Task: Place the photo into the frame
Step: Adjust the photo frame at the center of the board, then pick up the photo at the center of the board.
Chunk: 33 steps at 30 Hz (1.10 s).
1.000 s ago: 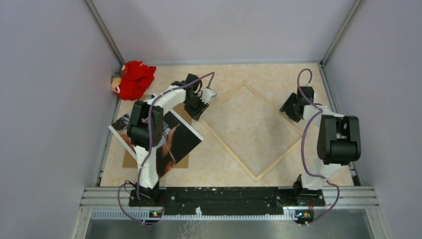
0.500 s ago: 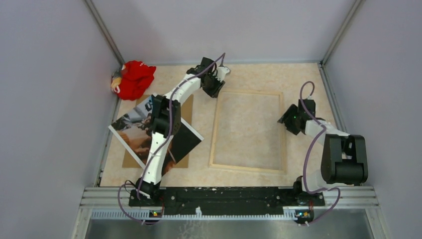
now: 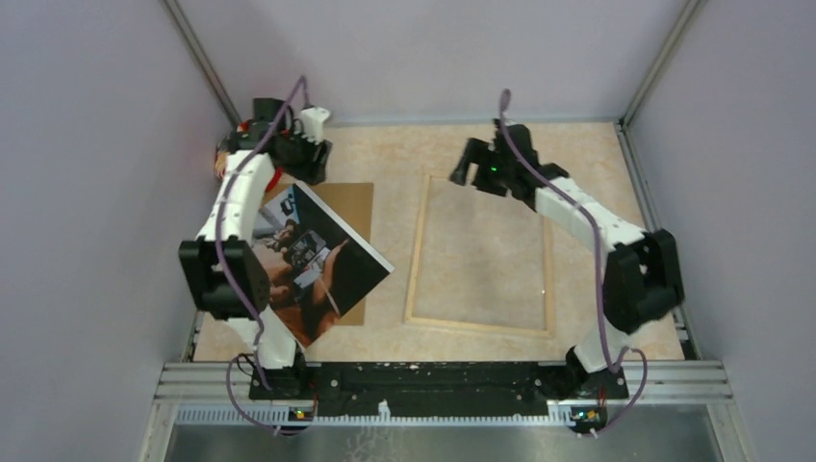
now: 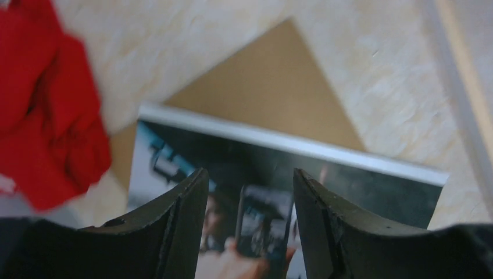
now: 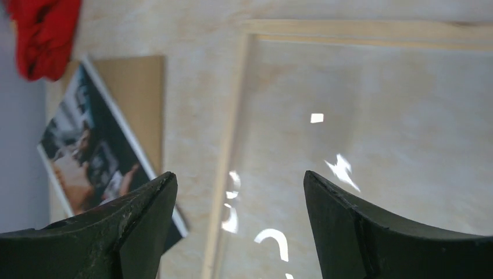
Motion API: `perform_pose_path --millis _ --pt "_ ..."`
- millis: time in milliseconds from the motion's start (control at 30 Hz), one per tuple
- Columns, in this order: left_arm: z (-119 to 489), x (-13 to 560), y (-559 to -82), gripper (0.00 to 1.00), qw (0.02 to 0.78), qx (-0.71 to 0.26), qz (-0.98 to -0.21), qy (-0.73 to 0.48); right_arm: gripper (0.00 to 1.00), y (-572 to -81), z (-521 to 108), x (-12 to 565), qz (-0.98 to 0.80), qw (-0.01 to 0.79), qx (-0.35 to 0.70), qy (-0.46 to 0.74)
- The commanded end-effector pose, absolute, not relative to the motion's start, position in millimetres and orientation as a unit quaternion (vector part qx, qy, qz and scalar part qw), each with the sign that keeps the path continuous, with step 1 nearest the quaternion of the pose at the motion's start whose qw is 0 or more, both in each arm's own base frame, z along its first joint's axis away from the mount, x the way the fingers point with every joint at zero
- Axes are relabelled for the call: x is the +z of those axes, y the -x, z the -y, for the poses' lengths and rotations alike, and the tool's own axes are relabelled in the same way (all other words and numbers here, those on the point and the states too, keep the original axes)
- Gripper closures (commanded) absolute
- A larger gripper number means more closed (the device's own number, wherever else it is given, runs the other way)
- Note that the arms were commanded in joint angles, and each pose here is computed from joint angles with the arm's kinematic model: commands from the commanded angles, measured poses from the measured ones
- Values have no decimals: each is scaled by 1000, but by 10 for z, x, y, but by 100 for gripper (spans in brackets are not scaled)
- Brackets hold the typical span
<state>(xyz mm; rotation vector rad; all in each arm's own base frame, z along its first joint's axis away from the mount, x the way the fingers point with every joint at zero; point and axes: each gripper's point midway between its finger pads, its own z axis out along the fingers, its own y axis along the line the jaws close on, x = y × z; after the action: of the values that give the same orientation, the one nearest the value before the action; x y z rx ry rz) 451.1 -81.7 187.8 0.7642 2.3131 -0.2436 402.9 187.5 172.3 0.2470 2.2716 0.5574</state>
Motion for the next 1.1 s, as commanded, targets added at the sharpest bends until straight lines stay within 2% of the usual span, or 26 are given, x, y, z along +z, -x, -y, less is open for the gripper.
perform_pose_path --millis 0,167,367,833,1067 --pt "99 1763 -3822 38 288 -54 -914 -279 20 -3982 -3171 1566 -895 295 327 69" --pt "-498 1416 -3387 41 252 -2 -935 -250 20 -4055 -3896 1159 -891 209 382 128" --pt "-853 997 -3110 46 208 24 -951 -227 21 -4021 -4126 783 -895 144 401 133" --pt "-901 395 -2955 53 172 29 -958 -227 22 -3296 -4394 324 -894 64 409 169" --pt "-886 311 -2946 54 169 22 -958 -229 25 -3139 -4440 264 -889 42 424 166"
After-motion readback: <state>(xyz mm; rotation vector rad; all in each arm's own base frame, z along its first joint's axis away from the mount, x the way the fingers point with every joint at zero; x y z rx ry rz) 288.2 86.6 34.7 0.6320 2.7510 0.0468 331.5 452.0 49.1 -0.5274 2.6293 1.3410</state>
